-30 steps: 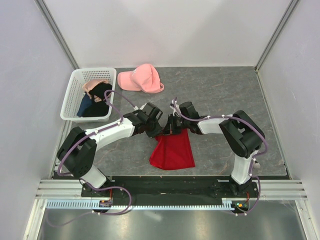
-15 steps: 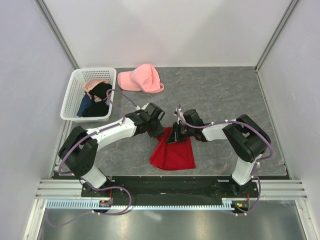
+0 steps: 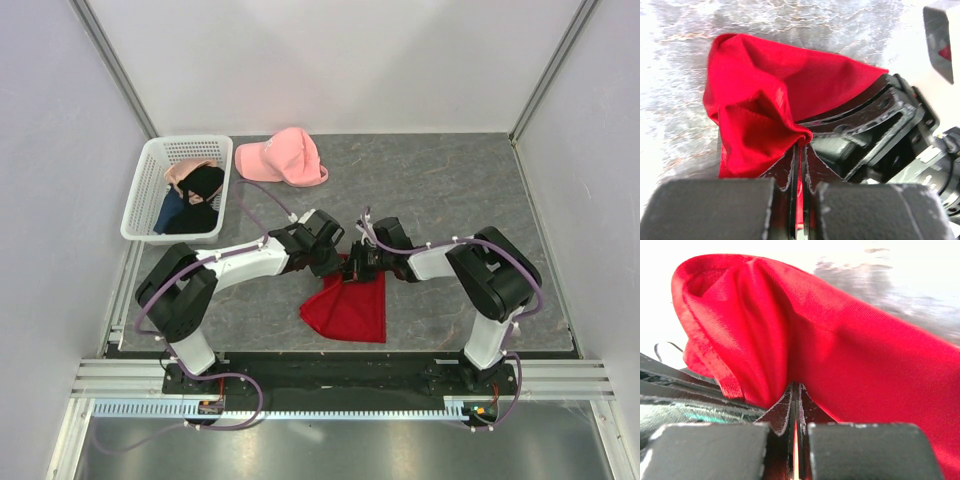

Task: Fold the napkin into a case and place the utensils inside
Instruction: Fold the lower triangle-folded napkin at the center of the board.

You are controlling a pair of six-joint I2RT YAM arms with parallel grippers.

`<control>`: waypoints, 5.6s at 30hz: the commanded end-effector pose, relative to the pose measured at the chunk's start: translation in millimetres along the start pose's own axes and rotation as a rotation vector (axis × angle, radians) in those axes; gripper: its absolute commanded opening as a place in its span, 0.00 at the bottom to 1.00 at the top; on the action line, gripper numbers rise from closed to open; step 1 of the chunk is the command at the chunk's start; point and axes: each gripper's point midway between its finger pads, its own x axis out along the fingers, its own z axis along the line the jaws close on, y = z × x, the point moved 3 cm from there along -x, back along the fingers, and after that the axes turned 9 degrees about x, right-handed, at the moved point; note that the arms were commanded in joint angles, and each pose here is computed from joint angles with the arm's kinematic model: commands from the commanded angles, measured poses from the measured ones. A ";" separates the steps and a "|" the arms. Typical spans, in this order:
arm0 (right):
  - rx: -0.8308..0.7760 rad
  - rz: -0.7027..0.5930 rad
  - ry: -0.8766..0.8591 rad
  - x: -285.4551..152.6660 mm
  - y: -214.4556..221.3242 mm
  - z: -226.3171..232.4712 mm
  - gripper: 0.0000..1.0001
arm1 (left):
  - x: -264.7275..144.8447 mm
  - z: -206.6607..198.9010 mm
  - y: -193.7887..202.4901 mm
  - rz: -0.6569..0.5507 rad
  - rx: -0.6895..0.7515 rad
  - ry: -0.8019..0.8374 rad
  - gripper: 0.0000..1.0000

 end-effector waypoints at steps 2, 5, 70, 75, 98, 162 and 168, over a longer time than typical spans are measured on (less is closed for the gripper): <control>-0.027 -0.077 0.020 -24.3 -27.2 -2.4 0.00 | 10.1 -9.5 3.7 -0.013 0.035 0.074 0.02; -0.032 -0.081 0.049 -33.0 -32.6 -7.8 0.00 | 10.8 -7.7 4.7 -0.014 0.040 0.075 0.02; -0.545 -0.086 0.377 -30.2 -16.1 73.4 0.45 | -145.2 130.2 -55.6 -0.338 -0.027 -0.061 0.72; -0.609 -0.039 0.426 -14.1 38.6 92.2 0.56 | -161.7 141.7 -67.9 -0.385 -0.182 -0.060 0.72; -0.783 0.107 0.555 48.6 133.4 95.7 0.54 | -158.1 166.6 -69.5 -0.257 -0.265 0.006 0.72; -0.641 -0.106 -0.019 -67.2 94.9 106.4 0.00 | -9.8 121.4 -52.4 -0.141 -0.191 0.136 0.83; -0.633 -0.117 -0.047 -67.8 92.9 107.9 0.00 | 5.9 118.8 -49.8 -0.108 -0.197 0.127 0.77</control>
